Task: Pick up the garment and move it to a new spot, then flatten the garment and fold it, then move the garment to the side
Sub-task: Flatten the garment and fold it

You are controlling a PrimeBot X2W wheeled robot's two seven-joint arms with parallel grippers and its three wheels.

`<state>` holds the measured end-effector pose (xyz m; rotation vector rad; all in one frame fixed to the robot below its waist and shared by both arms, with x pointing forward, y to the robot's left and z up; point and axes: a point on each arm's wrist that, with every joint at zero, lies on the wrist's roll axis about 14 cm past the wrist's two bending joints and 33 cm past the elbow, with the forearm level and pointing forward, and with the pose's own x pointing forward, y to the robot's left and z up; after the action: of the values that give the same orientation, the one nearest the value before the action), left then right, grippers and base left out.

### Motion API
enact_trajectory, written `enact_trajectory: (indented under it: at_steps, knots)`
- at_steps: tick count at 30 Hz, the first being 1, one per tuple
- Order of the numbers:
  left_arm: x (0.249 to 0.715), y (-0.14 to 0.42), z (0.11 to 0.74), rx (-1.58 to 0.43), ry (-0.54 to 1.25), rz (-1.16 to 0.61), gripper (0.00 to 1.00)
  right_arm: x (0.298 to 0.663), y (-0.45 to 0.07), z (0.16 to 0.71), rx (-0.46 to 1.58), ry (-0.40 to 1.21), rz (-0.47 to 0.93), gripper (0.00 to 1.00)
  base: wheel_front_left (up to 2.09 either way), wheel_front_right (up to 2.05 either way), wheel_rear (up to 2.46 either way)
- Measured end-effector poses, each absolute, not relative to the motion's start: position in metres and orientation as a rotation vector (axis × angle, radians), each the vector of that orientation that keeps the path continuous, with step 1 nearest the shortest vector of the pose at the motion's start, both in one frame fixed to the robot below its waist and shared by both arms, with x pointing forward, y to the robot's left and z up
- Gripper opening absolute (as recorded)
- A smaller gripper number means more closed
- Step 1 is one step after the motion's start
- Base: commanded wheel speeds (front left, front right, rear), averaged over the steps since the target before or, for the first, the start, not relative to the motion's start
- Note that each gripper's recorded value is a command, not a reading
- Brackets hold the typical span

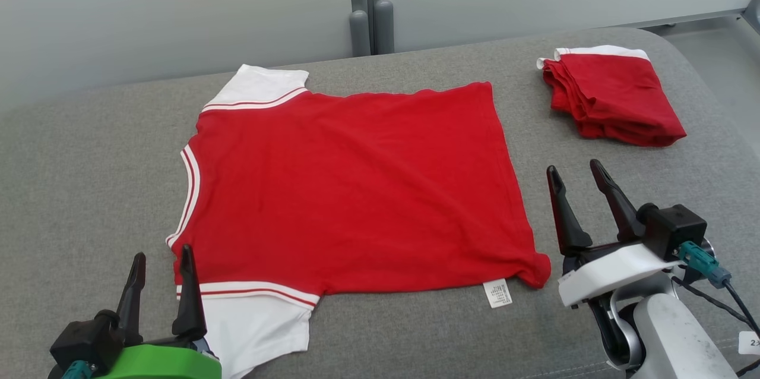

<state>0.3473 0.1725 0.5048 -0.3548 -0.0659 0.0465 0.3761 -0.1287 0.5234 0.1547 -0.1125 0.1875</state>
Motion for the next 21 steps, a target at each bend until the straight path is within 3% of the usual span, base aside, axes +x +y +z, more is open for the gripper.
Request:
enact_trajectory:
  at_steps: [10, 21]
  knots:
    - [0.346, 0.174, 0.500, -0.355, -0.053, 0.053, 1.00, 0.378, -0.128, 0.522, 0.156, -0.107, 0.191, 1.00, 0.00, 0.00, 0.00]
    - [0.325, 0.171, 0.444, -0.428, 0.135, 0.095, 1.00, 0.384, -0.131, 0.508, 0.162, -0.068, 0.178, 1.00, 0.00, 0.00, 0.00]
